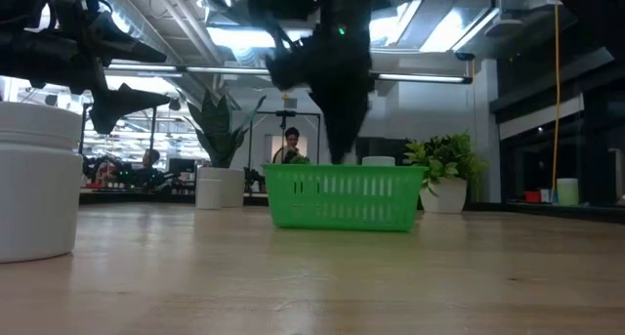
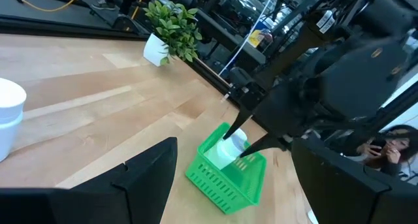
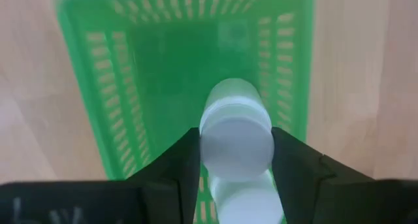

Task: Pick and place pill bottles into a basket
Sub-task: Put the white pill bottle into the green basket

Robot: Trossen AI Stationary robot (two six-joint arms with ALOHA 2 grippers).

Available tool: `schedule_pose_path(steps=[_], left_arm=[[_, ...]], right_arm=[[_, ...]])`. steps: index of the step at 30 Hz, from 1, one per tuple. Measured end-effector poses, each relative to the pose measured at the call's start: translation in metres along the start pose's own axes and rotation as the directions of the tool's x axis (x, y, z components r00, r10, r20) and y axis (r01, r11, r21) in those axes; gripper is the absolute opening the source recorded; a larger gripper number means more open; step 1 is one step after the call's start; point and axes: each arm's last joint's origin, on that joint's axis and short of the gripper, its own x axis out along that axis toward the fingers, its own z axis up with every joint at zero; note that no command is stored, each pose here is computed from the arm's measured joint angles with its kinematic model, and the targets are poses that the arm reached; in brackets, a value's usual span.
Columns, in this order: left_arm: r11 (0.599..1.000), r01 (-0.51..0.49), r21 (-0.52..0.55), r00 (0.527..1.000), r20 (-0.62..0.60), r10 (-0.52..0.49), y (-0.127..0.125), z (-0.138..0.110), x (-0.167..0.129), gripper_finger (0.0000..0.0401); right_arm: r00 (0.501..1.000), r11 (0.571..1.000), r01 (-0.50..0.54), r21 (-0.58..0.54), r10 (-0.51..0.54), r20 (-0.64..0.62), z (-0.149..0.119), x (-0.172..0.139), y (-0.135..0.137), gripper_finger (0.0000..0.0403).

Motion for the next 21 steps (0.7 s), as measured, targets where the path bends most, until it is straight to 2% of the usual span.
schedule_pose_path(steps=[21], left_arm=[[1.0, 0.002, 0.0, 1.0, 0.0, -0.002, -0.0001, 0.0, 0.0, 0.0295]], right_arm=[[1.0, 1.0, 0.01, 0.022, -0.009, -0.019, -0.0035, 0.0071, -0.0032, 0.0159]])
